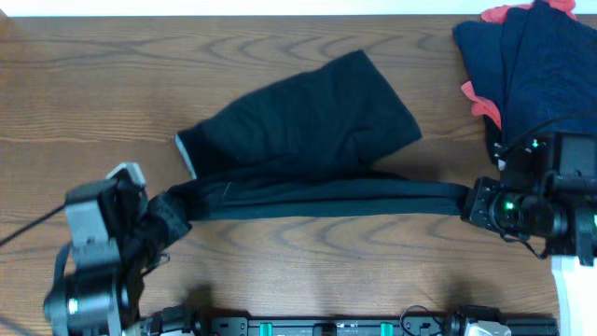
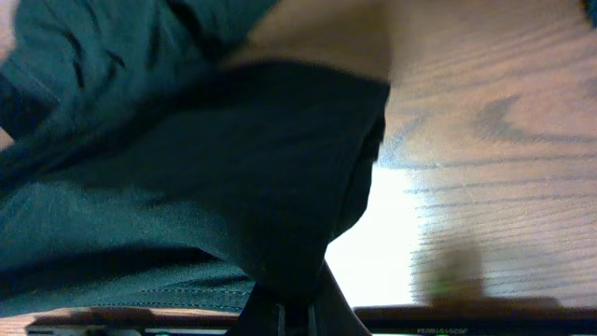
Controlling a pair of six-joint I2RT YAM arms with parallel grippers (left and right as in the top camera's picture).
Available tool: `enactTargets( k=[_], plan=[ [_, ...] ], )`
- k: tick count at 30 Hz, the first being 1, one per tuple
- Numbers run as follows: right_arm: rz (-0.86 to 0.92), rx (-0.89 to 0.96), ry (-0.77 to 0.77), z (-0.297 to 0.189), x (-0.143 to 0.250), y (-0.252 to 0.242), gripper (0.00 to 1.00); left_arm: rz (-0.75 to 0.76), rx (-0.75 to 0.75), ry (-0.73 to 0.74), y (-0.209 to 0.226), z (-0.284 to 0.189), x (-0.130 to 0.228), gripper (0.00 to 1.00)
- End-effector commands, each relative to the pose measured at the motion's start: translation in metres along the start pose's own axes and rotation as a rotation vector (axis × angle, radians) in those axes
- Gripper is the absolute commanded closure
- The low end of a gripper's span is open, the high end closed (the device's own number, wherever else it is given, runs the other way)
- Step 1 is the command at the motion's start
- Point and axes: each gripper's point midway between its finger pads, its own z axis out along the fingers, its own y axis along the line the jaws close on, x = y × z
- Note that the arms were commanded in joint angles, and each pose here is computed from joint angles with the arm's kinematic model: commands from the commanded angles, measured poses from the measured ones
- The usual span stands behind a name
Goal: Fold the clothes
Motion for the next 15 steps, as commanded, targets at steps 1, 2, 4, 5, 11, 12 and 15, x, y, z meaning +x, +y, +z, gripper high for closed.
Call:
enactTargets(
  k=[1,2,4,5,11,12,15],
  plan=[
    [-0.018,0.162,-0.146,-0.022,-0.021,-0.029,0.99,0.005,-0.111,-0.115,0.022,-0.012,-0.013,0.94],
    [-0.028,0.157,-0.179,-0.025,-0.028,-0.027,0.99,0.006,-0.109,-0.118,0.022,-0.014,-0.012,0.94],
    [-0.040,0.144,-0.230,-0.028,-0.040,-0.023,0.99,0.006,-0.110,-0.116,0.023,-0.014,-0.011,0.94],
    [-0.045,0.136,-0.257,-0.028,-0.048,-0.021,0.99,0.005,-0.113,-0.112,0.023,-0.013,-0.011,0.94],
    [-0.110,-0.001,-0.343,-0.003,-0.111,0.009,0.99,-0.010,-0.207,-0.104,0.039,-0.005,-0.017,0.94],
    [-0.129,-0.030,-0.340,0.004,-0.120,0.015,0.99,-0.013,-0.225,-0.098,0.042,-0.003,-0.017,0.94],
    [-0.189,-0.116,-0.326,0.038,-0.148,0.034,0.99,-0.046,-0.282,-0.078,0.053,0.005,-0.017,0.94]
  ],
)
